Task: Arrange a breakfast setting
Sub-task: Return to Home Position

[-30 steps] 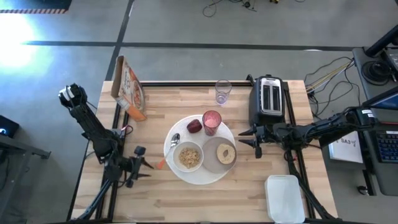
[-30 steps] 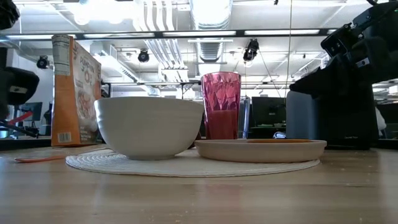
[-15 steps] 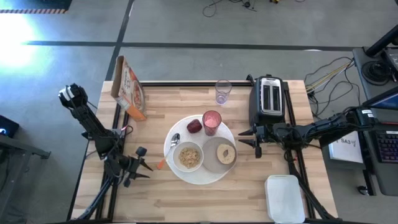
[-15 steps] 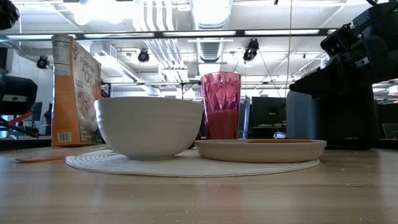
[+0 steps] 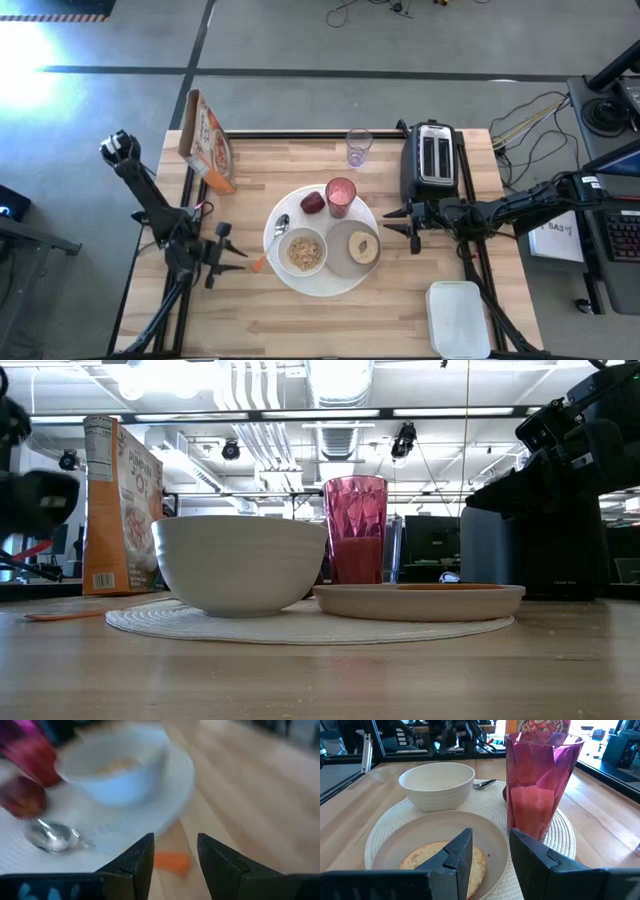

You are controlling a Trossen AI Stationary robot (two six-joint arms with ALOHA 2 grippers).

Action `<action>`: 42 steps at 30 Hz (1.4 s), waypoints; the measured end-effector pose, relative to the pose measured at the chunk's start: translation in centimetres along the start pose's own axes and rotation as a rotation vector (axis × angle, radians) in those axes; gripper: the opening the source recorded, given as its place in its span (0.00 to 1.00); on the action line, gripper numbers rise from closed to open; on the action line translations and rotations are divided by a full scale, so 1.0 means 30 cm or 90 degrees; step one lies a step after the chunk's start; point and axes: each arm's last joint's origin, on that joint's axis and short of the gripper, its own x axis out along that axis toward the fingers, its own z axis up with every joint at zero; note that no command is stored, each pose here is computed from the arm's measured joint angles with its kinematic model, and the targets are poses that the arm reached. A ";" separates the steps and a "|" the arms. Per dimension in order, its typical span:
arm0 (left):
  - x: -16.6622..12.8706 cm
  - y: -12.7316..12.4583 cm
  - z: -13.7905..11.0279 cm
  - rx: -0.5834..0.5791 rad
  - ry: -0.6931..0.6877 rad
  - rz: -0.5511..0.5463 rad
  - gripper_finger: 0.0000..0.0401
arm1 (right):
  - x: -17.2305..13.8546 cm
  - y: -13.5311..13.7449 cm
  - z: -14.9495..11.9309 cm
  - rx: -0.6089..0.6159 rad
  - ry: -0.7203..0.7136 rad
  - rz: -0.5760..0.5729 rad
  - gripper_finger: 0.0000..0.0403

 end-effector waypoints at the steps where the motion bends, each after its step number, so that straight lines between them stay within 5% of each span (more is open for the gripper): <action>1: -0.004 0.007 0.012 -0.017 -0.020 0.009 0.33 | 0.000 0.000 0.000 0.000 0.000 0.000 0.29; 11: -0.050 0.067 0.090 0.039 -0.158 0.046 0.33 | 0.000 0.000 -0.001 0.000 0.000 0.000 0.29; 20: -0.073 0.126 0.122 -0.013 -0.226 0.116 0.33 | 0.000 0.000 0.000 0.000 0.000 0.000 0.29; 33: -0.084 0.217 0.135 -0.095 -0.263 0.266 0.33 | 0.000 0.000 -0.001 0.000 0.000 0.000 0.29; 42: -0.063 0.223 0.124 -0.095 -0.225 0.295 0.33 | 0.000 0.000 -0.001 0.000 0.000 0.000 0.29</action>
